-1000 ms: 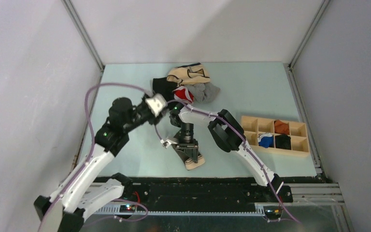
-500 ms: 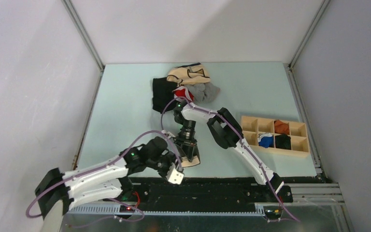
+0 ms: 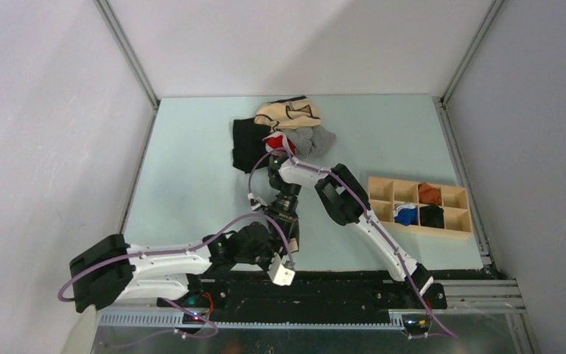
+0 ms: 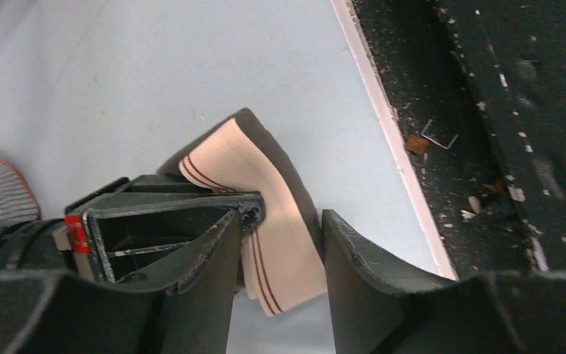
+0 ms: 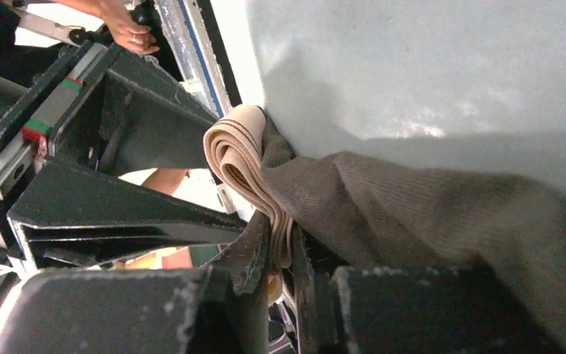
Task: Roll the underwear
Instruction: Roll the underwear to the center of the board.
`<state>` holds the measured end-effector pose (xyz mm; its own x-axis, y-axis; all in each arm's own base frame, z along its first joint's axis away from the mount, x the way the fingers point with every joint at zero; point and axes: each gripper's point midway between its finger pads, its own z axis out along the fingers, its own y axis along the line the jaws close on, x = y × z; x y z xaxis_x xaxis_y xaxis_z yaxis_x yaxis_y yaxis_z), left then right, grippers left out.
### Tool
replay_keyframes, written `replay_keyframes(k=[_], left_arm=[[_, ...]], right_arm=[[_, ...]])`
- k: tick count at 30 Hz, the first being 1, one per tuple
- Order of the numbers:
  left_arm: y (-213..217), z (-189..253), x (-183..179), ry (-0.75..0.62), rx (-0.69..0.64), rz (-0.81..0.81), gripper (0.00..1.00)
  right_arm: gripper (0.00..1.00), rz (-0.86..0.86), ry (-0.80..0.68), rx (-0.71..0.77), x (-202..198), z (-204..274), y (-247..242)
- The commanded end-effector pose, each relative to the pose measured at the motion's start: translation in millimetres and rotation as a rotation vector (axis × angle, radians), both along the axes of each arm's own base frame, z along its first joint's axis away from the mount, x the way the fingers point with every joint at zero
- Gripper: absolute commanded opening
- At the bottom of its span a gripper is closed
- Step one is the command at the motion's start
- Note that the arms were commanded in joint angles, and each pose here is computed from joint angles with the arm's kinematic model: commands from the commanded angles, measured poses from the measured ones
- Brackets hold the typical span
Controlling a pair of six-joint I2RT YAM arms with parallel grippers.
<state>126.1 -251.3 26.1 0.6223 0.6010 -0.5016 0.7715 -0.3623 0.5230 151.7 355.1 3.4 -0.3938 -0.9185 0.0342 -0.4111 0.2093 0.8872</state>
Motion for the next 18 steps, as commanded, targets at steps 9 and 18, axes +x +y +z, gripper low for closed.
replay_keyframes(k=[9,18], left_arm=[[4,-21,2,-0.039,0.113,-0.073,0.28],[-1,-27,-10,0.205,0.201,-0.166,0.10]], right_arm=[[0.50,0.128,0.022,0.007,-18,-53,-29],[1.00,-0.110,-0.113,0.182,42,68,-29]])
